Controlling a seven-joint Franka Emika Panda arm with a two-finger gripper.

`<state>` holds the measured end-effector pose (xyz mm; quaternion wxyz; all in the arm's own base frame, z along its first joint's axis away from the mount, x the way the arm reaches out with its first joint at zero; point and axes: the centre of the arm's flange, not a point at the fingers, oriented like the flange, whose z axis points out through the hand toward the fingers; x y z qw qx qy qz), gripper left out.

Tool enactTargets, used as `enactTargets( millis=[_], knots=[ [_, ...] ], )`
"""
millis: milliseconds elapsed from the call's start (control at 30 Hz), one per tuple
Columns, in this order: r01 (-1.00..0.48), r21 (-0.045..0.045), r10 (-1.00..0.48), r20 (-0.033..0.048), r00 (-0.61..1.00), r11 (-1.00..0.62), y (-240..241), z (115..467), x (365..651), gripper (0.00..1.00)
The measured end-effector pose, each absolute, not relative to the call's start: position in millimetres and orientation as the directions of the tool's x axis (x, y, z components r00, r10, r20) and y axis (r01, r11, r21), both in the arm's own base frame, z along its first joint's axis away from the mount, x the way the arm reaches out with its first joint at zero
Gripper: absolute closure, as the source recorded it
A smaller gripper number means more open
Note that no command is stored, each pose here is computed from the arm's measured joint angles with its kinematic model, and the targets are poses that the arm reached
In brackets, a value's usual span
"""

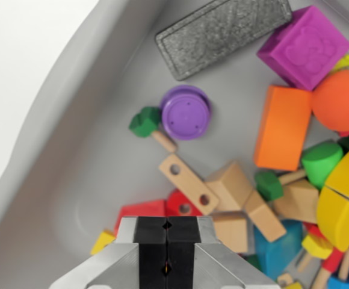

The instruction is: Pick an object from the bin

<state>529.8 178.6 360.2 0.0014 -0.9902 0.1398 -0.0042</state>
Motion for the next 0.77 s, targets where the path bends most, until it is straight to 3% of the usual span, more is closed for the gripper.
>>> enactTargets(
  millis=[400, 767],
  knots=[
    [-0.276, 0.0004, -0.276, 0.0029, 0.961, -0.961, 178, 390, 529, 1.00],
    [-0.276, 0.0015, -0.276, 0.0005, 0.961, -0.961, 179, 395, 529, 1.00]
  ],
)
